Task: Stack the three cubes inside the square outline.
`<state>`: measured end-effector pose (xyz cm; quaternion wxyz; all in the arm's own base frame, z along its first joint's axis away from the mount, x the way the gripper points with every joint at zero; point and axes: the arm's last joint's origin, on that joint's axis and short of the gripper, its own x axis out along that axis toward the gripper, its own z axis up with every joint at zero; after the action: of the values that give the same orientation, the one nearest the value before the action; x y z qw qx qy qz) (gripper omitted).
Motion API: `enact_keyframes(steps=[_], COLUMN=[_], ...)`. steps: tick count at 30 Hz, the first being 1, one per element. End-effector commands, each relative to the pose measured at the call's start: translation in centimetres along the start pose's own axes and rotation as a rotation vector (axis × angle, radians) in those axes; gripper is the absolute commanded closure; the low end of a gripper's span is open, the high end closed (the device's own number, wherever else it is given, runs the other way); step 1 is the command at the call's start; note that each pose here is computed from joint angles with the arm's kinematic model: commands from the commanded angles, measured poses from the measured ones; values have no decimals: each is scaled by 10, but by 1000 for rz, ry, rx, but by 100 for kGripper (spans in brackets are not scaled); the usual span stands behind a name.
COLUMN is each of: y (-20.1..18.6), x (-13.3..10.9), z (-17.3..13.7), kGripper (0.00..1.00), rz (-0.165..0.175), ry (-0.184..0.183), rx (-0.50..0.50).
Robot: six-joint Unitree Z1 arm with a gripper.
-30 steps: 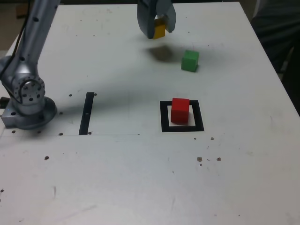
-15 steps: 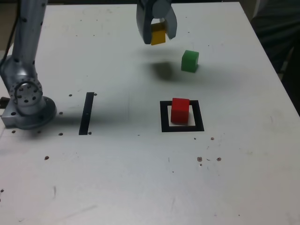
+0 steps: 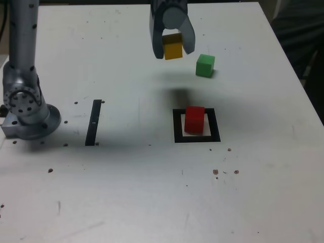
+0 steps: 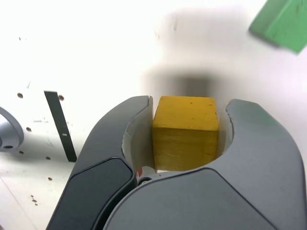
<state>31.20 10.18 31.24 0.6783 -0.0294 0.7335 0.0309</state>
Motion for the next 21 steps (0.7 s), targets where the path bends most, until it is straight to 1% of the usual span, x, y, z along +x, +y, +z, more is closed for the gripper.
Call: enact_keyframes(steps=[1, 11, 21], y=[-9, -51, -86], x=[-3, 1, 5], z=[-2, 1, 5], kGripper=[72, 72, 72], rz=[-1, -11, -4], ry=[-2, 22, 22], rx=[15, 95, 151])
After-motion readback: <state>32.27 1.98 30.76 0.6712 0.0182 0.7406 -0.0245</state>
